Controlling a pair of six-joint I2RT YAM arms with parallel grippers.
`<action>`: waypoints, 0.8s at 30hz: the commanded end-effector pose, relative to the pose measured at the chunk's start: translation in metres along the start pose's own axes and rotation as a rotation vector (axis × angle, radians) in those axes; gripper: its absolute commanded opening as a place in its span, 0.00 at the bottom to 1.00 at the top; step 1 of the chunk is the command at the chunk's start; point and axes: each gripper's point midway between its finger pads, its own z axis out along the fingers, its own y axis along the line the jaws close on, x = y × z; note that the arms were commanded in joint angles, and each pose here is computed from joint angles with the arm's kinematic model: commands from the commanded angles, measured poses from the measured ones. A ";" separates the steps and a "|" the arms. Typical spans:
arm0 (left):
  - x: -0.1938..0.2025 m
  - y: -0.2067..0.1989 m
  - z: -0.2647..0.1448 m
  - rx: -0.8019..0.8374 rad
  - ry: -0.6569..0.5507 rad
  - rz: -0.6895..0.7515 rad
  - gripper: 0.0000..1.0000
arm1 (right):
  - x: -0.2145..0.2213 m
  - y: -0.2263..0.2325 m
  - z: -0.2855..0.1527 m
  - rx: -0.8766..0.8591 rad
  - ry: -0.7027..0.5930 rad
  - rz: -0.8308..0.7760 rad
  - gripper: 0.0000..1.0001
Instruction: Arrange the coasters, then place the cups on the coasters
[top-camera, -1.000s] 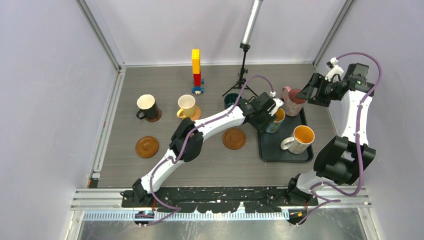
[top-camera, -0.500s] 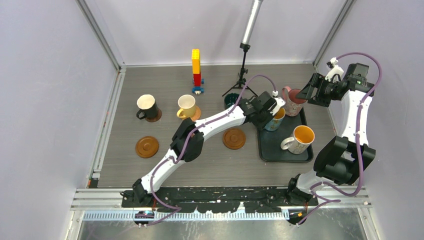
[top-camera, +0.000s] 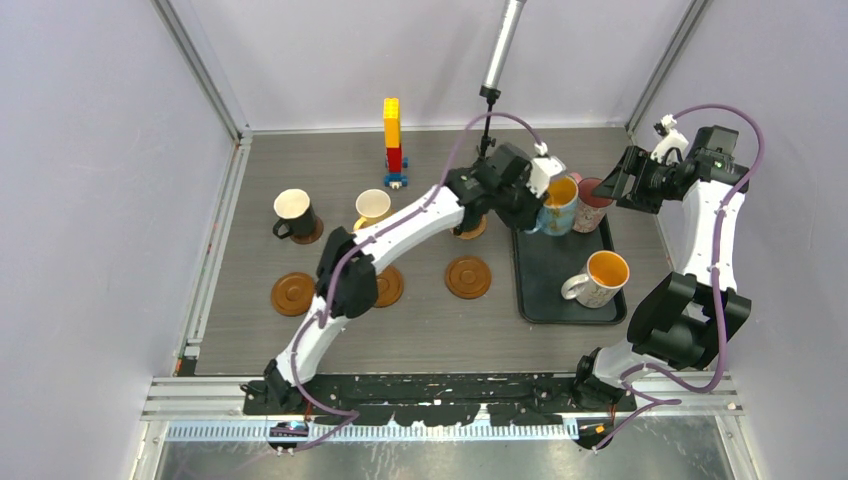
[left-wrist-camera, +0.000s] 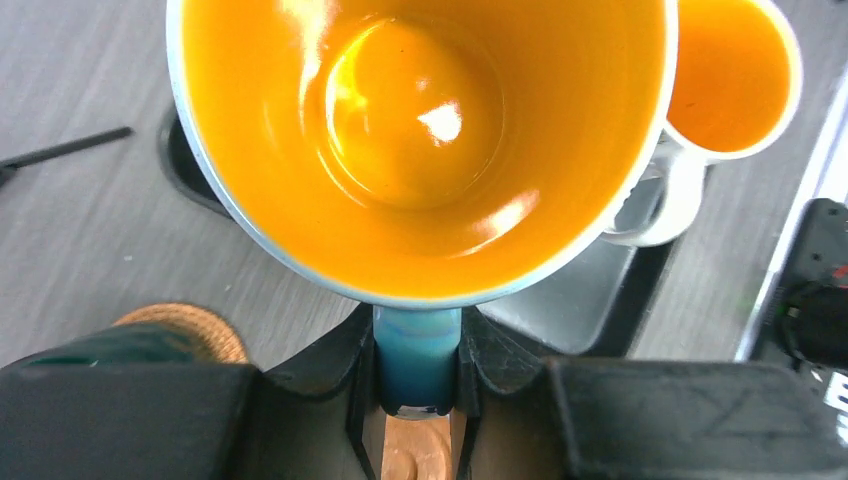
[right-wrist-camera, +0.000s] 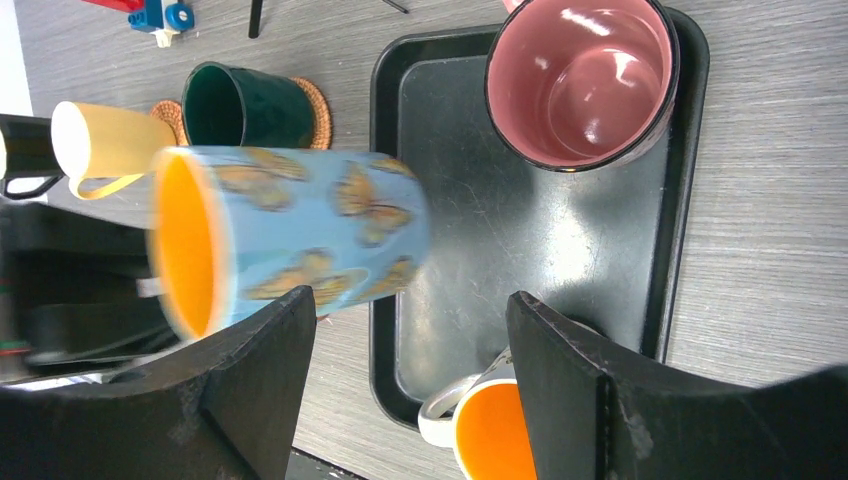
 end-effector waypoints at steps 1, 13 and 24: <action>-0.114 -0.009 -0.121 0.079 -0.352 0.068 0.00 | -0.013 0.003 -0.011 0.019 -0.048 -0.043 0.74; -0.003 0.081 -0.299 -0.008 -0.319 -0.026 0.00 | -0.010 0.015 0.001 0.012 -0.033 -0.036 0.74; 0.167 0.120 -0.432 -0.277 -0.206 -0.171 0.00 | -0.005 0.038 0.022 0.002 0.015 -0.092 0.74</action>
